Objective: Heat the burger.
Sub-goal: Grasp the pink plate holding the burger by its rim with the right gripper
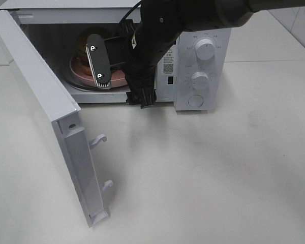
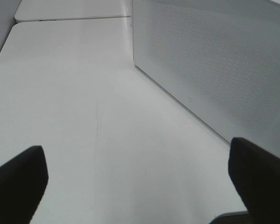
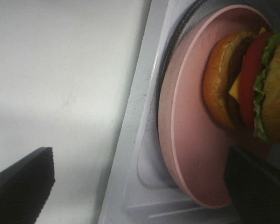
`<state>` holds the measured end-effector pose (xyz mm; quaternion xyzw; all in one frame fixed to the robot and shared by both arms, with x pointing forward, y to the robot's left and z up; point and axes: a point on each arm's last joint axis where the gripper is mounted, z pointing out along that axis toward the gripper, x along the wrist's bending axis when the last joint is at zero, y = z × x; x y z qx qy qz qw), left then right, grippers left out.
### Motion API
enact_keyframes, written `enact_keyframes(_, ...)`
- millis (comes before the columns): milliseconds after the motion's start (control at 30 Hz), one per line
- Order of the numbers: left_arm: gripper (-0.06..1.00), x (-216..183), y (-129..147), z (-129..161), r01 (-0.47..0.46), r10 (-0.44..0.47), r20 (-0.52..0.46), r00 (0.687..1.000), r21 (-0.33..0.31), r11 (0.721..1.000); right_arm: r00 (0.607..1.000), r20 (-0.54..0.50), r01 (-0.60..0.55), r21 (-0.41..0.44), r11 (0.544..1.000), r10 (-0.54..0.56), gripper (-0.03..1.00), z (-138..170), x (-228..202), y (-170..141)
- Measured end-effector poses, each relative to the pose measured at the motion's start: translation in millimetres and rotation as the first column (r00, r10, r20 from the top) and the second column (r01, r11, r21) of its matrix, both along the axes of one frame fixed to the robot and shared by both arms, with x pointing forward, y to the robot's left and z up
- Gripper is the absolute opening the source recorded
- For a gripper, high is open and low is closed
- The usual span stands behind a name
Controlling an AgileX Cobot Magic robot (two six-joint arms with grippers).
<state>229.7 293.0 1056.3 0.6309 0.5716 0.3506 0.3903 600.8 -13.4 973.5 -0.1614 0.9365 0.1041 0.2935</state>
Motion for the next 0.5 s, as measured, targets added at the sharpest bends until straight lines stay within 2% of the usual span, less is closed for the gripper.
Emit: enact_keyframes(500,0.98,0,0,0,0.0,0.0,0.0,1.0,0.0,1.0,0.999,-0.009,0.043,0.031,0.999,-0.042,0.93,-29,31,25)
